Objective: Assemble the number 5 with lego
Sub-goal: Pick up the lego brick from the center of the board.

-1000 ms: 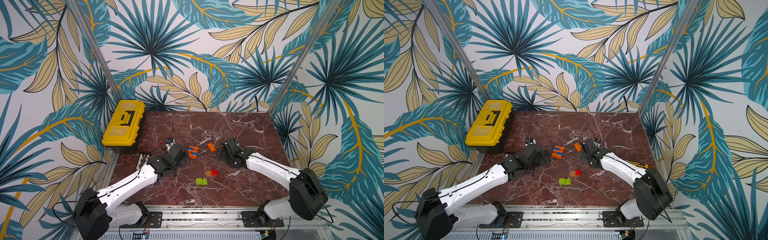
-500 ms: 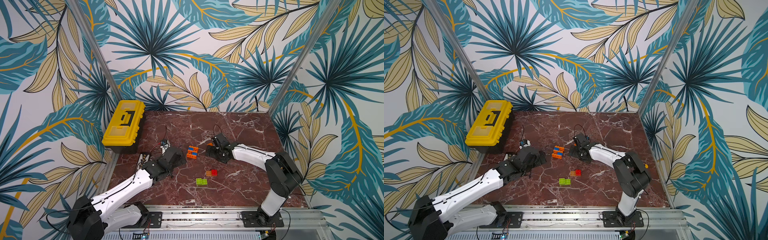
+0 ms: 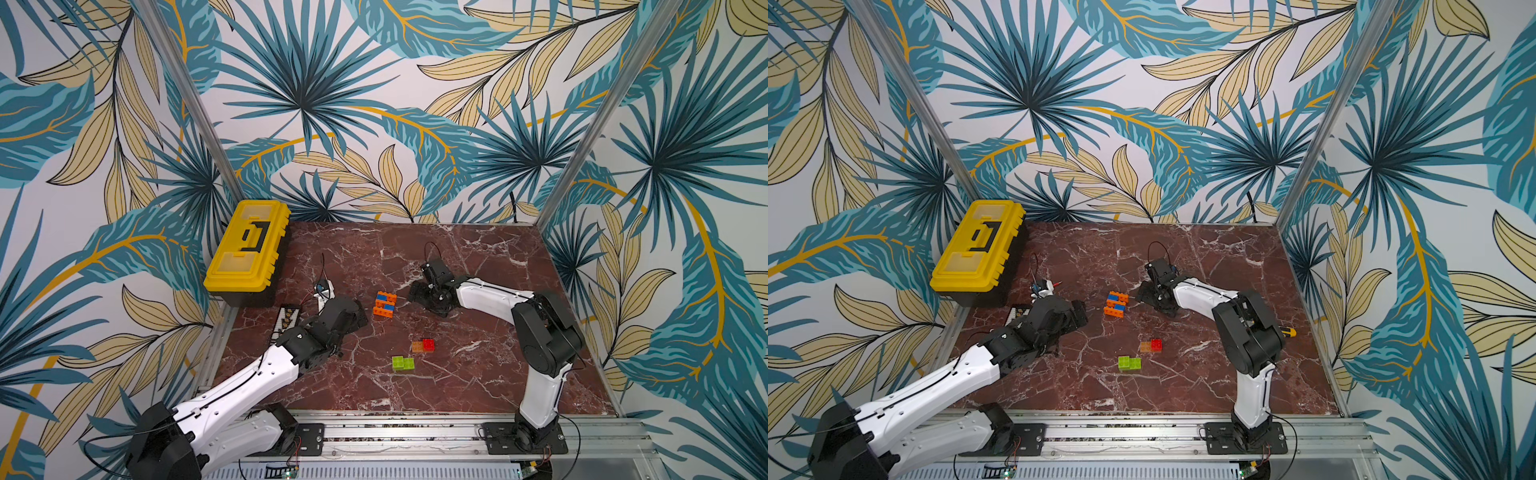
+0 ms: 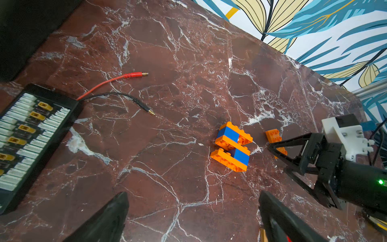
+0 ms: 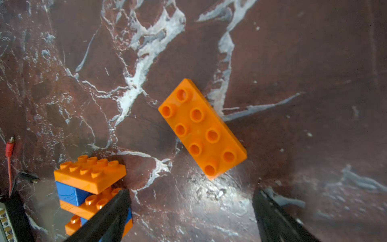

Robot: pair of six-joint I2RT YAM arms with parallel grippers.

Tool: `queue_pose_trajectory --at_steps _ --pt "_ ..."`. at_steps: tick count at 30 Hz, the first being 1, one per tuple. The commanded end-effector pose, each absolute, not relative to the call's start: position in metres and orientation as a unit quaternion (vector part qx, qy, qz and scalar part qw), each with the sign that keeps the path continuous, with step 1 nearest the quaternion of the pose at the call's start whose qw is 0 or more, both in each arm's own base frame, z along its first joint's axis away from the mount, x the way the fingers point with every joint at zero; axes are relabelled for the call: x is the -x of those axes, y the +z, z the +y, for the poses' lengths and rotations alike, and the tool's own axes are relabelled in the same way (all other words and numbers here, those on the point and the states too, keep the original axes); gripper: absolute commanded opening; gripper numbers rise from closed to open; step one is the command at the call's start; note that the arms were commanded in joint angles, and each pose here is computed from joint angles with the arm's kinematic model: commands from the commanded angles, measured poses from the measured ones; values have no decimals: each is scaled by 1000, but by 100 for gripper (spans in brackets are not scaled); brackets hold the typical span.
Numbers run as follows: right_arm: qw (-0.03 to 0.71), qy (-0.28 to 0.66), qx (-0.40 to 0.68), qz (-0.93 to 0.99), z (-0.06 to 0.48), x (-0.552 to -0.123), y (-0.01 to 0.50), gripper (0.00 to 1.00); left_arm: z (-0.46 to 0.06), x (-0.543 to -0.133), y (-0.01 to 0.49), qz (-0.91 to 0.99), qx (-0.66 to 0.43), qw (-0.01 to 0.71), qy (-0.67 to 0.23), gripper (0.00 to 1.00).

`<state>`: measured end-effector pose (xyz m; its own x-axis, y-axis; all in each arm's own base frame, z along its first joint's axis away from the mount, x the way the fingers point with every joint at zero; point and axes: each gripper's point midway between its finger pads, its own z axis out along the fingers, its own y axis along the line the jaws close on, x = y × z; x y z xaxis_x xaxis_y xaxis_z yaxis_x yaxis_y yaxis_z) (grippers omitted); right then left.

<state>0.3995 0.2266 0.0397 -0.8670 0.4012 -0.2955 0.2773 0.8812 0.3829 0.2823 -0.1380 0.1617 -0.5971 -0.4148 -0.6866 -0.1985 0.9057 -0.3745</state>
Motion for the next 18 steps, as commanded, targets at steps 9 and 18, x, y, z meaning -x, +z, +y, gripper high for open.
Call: queue_pose_trajectory --at_steps 9,18 --pt "174 78 -172 967 217 -424 15 94 -130 -282 157 882 178 419 -120 100" --pt "153 9 -122 981 215 -433 8 88 -127 -281 158 881 182 419 -118 100"
